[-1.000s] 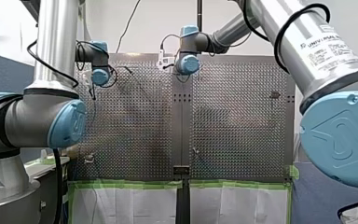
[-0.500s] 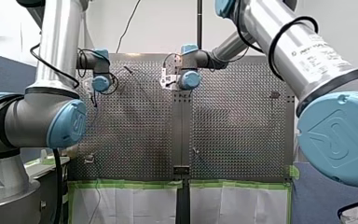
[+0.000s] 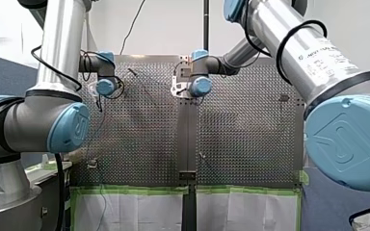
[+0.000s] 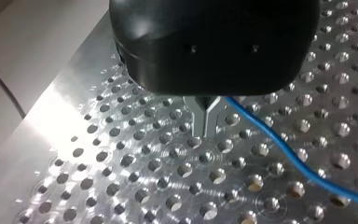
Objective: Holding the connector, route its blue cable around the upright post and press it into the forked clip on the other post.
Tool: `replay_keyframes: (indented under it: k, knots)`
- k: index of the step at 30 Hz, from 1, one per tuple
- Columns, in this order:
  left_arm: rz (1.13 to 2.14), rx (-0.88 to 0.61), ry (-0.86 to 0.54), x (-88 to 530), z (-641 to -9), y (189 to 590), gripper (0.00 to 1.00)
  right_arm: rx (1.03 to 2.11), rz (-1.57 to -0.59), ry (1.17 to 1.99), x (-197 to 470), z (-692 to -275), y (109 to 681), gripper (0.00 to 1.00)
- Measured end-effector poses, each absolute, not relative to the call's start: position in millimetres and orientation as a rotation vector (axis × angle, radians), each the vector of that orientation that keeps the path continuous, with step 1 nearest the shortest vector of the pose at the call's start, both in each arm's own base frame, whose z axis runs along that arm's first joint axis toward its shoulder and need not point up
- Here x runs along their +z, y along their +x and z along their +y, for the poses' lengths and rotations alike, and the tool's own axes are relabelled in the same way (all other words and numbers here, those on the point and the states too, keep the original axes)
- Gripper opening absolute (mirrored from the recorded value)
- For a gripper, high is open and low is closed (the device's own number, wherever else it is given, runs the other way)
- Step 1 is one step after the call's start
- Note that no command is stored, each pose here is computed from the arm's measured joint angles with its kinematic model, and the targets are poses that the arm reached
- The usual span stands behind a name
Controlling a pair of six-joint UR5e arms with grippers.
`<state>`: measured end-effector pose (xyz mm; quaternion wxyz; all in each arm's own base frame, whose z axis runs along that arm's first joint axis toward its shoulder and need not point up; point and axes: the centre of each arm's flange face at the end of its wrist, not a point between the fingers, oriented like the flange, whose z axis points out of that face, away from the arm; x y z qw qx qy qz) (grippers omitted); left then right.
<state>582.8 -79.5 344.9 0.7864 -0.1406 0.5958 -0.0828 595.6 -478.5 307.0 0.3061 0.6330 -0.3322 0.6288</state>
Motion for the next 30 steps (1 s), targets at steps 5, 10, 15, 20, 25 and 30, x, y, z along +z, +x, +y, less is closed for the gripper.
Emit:
replay_keyframes:
  k: [5,10,15,20,25,30]
  knots:
    - [1.282,-0.221,-0.289,346,-83,584,0.22,1.641,-0.893,1.688,295,-480,590,0.0]
    - [1.281,-0.278,-0.285,346,-87,584,0.47,1.628,-0.899,1.7,285,-479,587,0.0]
    - [1.284,-0.301,-0.297,345,-87,584,0.61,1.616,-0.905,1.711,273,-477,583,0.0]
    - [1.294,-0.308,-0.303,344,-88,583,0.77,1.6,-0.91,1.724,258,-475,578,0.0]
    - [1.299,-0.316,-0.3,343,-90,582,0.98,1.583,-0.916,1.736,240,-472,571,0.0]
    - [1.301,-0.331,-0.297,343,-94,582,0.98,1.569,-0.922,1.744,223,-468,564,0.0]
